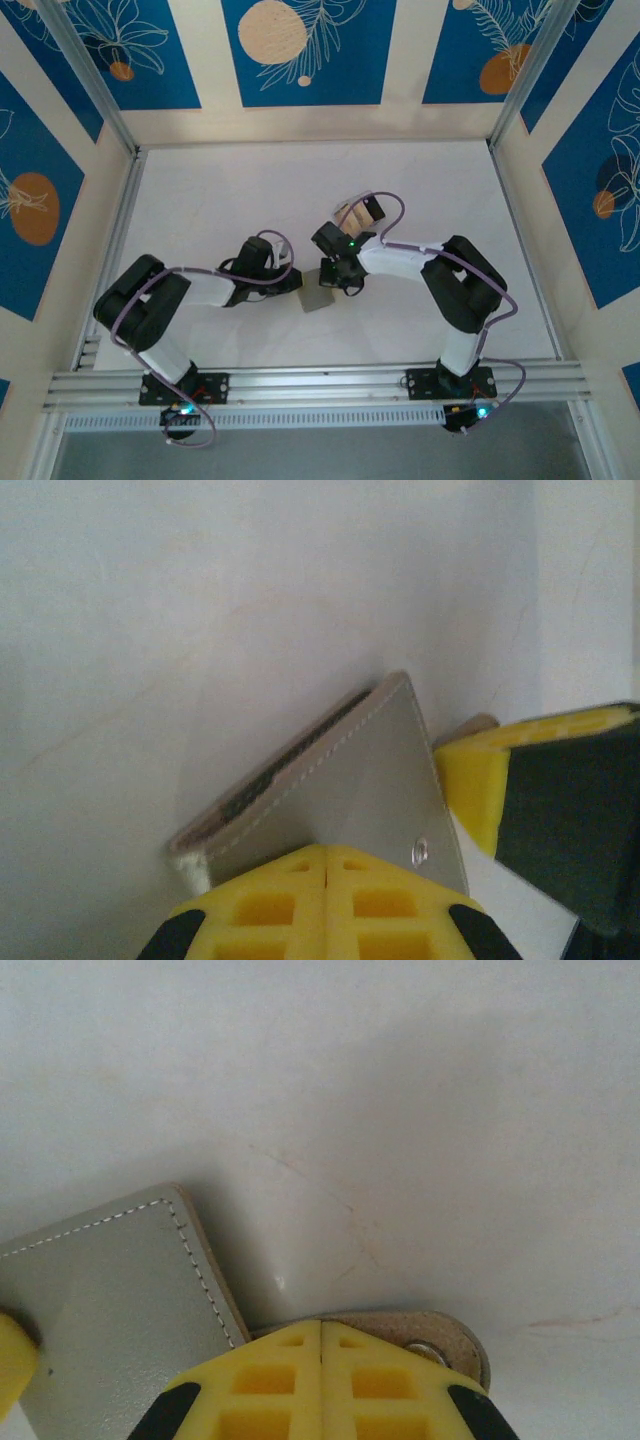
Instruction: Put the credit cards into the card holder
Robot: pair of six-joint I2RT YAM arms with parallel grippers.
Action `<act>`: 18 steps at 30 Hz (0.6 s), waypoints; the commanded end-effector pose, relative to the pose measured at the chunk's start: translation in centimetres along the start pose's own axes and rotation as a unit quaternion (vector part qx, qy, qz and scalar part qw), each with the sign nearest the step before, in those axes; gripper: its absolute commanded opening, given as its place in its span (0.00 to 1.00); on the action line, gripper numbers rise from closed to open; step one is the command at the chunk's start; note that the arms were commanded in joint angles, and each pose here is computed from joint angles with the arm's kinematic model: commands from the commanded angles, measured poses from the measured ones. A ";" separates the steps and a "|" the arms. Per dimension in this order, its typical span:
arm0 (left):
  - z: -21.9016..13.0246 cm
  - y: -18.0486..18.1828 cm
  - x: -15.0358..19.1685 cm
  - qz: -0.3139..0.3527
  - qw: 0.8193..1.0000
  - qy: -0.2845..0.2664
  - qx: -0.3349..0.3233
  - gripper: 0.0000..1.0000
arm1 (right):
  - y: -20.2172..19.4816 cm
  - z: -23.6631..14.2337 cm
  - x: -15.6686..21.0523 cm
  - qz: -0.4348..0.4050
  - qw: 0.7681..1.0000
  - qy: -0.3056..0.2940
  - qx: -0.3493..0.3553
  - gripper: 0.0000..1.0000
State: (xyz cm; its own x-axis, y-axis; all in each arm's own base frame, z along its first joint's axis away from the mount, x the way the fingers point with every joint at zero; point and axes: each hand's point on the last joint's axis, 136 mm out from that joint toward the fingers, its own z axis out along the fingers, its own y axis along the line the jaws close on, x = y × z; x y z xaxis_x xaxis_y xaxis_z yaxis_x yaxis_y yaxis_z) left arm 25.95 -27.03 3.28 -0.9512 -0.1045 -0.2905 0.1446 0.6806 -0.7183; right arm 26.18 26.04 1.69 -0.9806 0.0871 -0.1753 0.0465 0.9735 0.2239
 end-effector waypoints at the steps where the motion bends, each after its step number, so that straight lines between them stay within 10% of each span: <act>1: -1.3 -0.5 1.3 0.019 0.999 0.039 -0.014 0.00 | -1.1 1.0 1.3 0.027 0.999 0.033 -0.007 0.00; 18: -1.9 2.3 2.9 0.030 0.994 0.067 -0.080 0.00 | 1.0 -1.4 0.9 0.039 0.988 0.057 -0.135 0.00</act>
State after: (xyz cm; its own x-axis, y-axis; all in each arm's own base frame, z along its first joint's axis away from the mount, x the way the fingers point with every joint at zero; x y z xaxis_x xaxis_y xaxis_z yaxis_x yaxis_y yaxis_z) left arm 23.17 -24.58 2.74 -0.9707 0.0027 -0.2401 0.1540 0.7743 -0.6138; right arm 25.56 26.03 1.85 -0.9878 0.1405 -0.0665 0.1006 0.9038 0.4161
